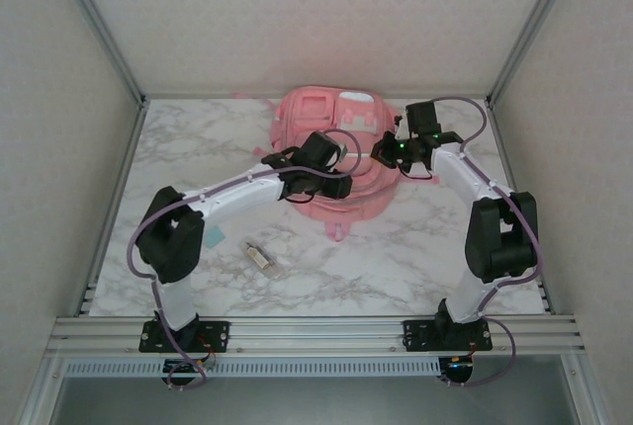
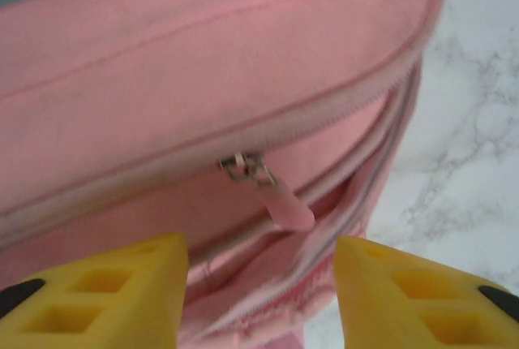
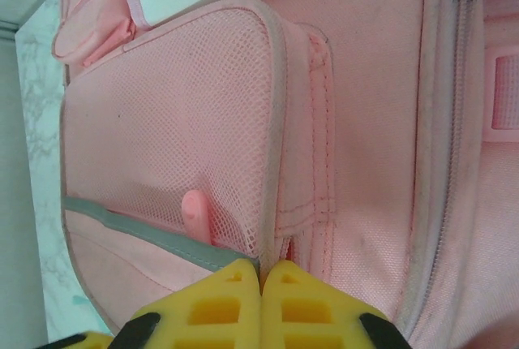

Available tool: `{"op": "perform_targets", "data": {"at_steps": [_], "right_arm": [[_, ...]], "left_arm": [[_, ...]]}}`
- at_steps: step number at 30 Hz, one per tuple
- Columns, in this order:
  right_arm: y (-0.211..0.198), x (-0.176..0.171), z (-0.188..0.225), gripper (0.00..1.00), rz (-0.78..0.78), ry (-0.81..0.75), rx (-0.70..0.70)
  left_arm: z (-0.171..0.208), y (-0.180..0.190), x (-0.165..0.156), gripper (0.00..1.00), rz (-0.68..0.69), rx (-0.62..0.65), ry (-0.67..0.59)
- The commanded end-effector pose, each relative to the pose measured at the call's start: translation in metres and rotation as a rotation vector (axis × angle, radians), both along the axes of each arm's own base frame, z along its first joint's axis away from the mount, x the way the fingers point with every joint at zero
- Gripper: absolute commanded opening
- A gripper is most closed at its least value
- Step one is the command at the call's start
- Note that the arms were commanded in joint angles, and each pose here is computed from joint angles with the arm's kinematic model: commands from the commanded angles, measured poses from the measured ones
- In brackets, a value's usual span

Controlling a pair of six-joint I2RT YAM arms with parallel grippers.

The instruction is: Pack the student bag

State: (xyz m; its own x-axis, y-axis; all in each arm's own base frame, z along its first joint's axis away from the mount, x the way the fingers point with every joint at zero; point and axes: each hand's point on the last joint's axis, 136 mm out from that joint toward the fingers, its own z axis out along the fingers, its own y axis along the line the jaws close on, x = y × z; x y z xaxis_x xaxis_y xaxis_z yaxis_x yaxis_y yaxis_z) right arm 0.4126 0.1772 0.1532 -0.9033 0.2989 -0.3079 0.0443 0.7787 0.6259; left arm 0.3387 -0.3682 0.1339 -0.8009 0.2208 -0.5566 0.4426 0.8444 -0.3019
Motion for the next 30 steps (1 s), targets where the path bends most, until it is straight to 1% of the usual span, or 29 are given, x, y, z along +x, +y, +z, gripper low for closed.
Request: {"op": "perform_targets", "data": {"at_steps": [1, 6, 7, 8, 11, 15, 18, 20, 23, 26, 30], "right_arm": [[0.008, -0.003, 0.024, 0.00, 0.009, -0.044, 0.058], [0.008, -0.004, 0.028, 0.00, 0.009, -0.054, 0.066], [0.009, -0.004, 0.028, 0.00, 0.010, -0.056, 0.069], [0.009, -0.004, 0.028, 0.00, 0.010, -0.057, 0.067], [0.005, -0.004, 0.025, 0.00, 0.009, -0.059, 0.041], [0.000, -0.004, 0.021, 0.00, 0.023, -0.066, -0.003], [-0.006, -0.001, 0.019, 0.00, 0.038, -0.079, -0.051], [-0.012, 0.000, 0.018, 0.00, 0.041, -0.083, -0.079], [-0.018, 0.002, 0.018, 0.00, 0.051, -0.094, -0.111], [-0.025, 0.005, 0.018, 0.00, 0.055, -0.102, -0.137], [-0.031, 0.008, 0.018, 0.00, 0.063, -0.103, -0.149]], "left_arm": [[-0.011, -0.006, 0.007, 0.54, 0.071, 0.049, 0.005], [-0.030, -0.001, 0.018, 0.55, 0.148, 0.128, 0.002], [-0.032, 0.001, 0.020, 0.54, 0.159, 0.143, -0.002], [-0.035, 0.004, 0.022, 0.51, 0.171, 0.162, -0.006], [-0.040, 0.012, 0.024, 0.28, 0.187, 0.219, -0.018], [-0.033, 0.025, 0.022, 0.01, 0.165, 0.264, -0.044], [-0.030, 0.037, 0.016, 0.00, 0.101, 0.271, -0.028], [-0.033, 0.049, 0.011, 0.00, 0.035, 0.272, 0.006], [-0.039, 0.081, 0.008, 0.00, -0.014, 0.352, 0.030], [-0.043, 0.114, 0.007, 0.00, -0.017, 0.423, 0.053], [-0.043, 0.157, 0.019, 0.00, 0.051, 0.517, 0.032]]}}
